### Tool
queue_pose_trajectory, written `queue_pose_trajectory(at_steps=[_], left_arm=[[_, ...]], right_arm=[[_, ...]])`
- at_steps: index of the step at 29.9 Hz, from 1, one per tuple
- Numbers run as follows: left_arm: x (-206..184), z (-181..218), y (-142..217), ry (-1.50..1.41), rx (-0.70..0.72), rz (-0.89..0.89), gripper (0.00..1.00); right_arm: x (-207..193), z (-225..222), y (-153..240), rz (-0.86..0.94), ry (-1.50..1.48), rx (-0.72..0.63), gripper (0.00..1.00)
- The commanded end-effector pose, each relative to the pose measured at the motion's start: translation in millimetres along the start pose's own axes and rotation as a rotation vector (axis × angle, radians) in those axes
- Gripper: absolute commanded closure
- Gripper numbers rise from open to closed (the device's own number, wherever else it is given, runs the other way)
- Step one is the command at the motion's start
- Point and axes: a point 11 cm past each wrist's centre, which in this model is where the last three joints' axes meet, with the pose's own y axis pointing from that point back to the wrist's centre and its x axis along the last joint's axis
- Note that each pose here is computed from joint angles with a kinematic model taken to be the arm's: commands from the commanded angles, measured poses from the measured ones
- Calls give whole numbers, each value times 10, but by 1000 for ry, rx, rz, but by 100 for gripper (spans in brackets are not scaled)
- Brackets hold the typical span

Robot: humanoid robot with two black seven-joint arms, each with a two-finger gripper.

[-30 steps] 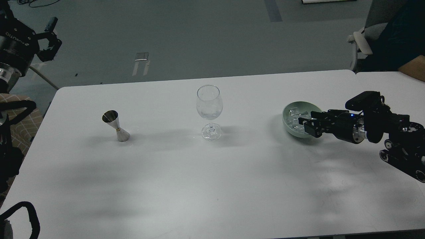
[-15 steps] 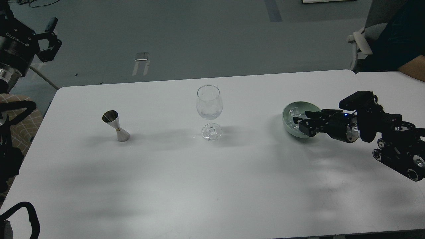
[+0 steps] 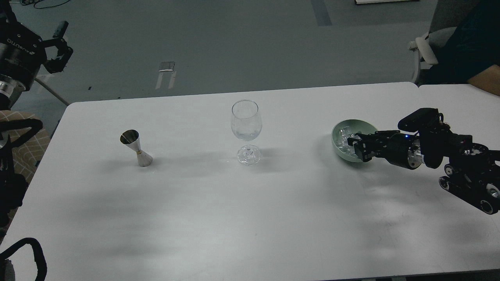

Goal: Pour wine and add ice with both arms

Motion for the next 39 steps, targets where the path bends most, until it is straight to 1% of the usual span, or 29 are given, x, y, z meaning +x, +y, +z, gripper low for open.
queue_pose_trajectory(at_steps=[1,4,6,8,15,20,22,24,27,32,34,36,39], left_arm=[[-4,8,-4,-1,-2,-1,2],[-22,28,-15,-3,-7,-6,2],[-20,28,-15,-3,-7,-5,2],[-31,30,-18,-2,-9,-8,2],[-56,47,-27,-4,-14,-14,2],[-63,43,-33,-4,-13,-15,2],[-60,48,-32,-5,-13,-14,2],[-60,58,-35,-7,-15,-15,2],[-63,71,-42,-9,-16,-16,2],[-52,51,-26,-8,-11,-14,2],[-58,61,-34,-9,-13,-16,2],[-64,72,-42,-7,-16,-18,2],[-68,77,-45,-8,-18,-19,2]], right_arm=[[316,66,134,53,34,-3,89],[712,92,355,110,84,5,89],[871,89,452,124,106,9,89],[1152,10,601,143,143,32,89],[1717,-366,670,202,228,117,90],[2051,-729,524,231,237,200,90],[2178,-1001,398,222,246,261,90],[2191,-1135,306,208,257,288,90],[2251,-1474,61,164,318,340,90],[2420,-1794,-188,123,362,363,90],[2489,-2027,-271,81,381,389,90],[2554,-2137,-283,64,386,401,90],[2663,-2147,-285,33,375,381,90]])
